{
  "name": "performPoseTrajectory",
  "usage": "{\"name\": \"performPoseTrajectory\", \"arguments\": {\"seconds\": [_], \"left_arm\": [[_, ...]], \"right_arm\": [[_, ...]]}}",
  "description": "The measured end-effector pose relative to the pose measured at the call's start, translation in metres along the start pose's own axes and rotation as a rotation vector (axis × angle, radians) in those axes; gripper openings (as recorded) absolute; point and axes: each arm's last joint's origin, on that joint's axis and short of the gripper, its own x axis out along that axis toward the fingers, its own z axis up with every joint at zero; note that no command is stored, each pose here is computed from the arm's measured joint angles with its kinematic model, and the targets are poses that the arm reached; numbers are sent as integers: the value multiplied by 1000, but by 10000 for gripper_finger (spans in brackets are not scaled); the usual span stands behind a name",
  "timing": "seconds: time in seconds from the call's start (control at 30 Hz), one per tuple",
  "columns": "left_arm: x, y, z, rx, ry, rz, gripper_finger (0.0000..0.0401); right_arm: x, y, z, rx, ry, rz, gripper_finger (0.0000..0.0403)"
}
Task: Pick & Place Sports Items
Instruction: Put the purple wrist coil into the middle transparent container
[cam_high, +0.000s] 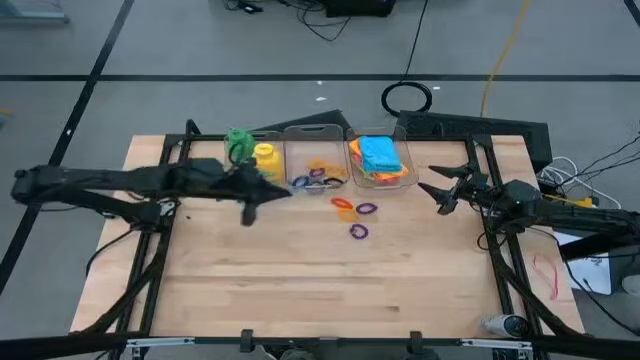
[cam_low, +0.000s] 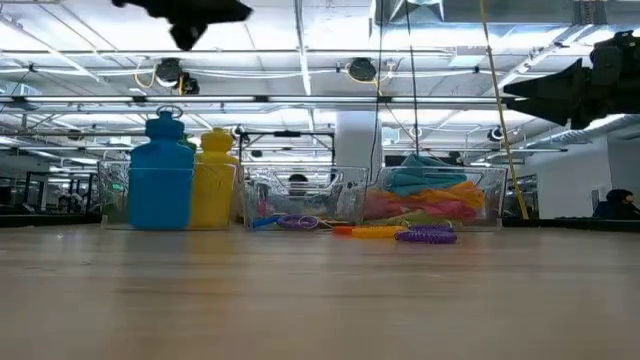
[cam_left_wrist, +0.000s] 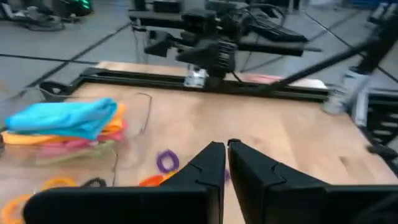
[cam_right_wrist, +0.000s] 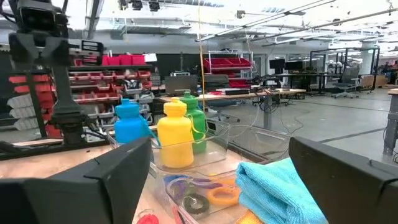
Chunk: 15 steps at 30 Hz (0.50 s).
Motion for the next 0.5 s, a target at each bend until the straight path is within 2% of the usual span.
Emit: {"name": "performPoseTrajectory", "arguments": {"seconds": [0.23,0.5], "left_arm": [[-36,-4,-8,26,112,-19,21],[-38,0,-26,43,153,111,21]], "right_arm": [[0,0,0,0,0,0,290],[0,0,0,0,0,0,290]]}}
